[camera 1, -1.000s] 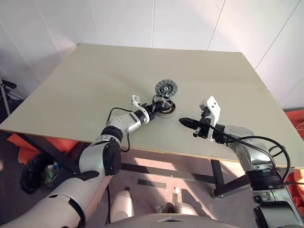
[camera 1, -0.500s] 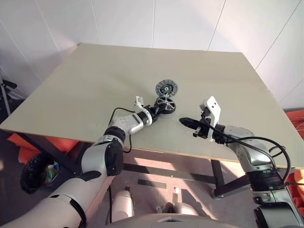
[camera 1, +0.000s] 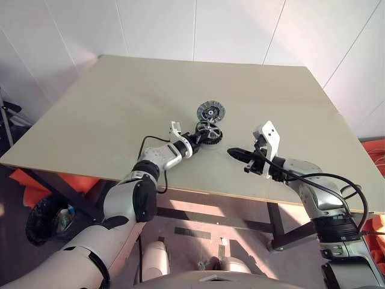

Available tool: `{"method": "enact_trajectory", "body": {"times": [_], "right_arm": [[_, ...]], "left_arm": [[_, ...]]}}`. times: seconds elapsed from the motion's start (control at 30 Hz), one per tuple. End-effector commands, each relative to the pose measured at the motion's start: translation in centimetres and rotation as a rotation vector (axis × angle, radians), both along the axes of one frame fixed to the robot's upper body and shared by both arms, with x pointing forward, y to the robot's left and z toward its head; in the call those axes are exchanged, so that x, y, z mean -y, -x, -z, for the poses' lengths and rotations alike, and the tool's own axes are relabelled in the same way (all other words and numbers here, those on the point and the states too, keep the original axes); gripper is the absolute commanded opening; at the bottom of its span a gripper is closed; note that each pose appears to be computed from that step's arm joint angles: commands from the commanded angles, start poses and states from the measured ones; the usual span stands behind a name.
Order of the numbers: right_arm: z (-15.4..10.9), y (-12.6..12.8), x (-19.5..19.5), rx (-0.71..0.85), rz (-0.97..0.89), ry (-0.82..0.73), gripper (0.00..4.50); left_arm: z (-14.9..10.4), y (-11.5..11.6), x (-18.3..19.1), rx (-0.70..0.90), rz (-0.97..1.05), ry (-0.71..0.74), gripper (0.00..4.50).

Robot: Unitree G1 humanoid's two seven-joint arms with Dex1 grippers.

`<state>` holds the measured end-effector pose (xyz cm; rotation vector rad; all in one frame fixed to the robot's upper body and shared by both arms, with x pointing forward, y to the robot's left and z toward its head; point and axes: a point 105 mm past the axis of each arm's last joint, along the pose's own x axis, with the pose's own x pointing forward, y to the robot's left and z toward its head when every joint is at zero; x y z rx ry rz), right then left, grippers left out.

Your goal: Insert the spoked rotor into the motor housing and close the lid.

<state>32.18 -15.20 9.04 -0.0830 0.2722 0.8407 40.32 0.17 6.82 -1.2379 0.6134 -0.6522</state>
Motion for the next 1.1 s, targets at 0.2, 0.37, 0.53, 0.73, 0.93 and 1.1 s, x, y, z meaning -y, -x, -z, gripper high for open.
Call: {"method": "enact_trajectory", "body": {"times": [0.2,0.37,0.53,0.73,0.93,1.1], "right_arm": [[-1.8,-0.7,0.1,0.068,0.009,-0.012,0.00],[-1.4,-0.7,0.2,0.068,0.016,-0.012,0.00],[-1.1,-0.8,0.5,0.070,0.024,-0.010,0.00],[-0.9,-1.0,0.2,0.065,0.028,-0.015,0.00],[-1.2,-1.4,-0.4,0.073,0.027,-0.027,0.00],[-2.7,-2.3,-1.5,0.120,0.027,-0.054,0.00]], "left_arm": [[-1.0,0.2,0.9,0.031,0.056,-0.005,2.20],[-0.9,0.2,0.5,0.023,0.067,-0.007,2.54],[-0.8,0.0,-1.4,0.037,0.072,-0.061,2.54],[-1.5,-0.8,-5.6,0.068,0.021,-0.100,2.54],[-2.1,-0.3,-8.8,0.138,0.003,-0.168,2.54],[-2.0,0.3,-10.5,0.299,-0.033,-0.399,2.54]]}}
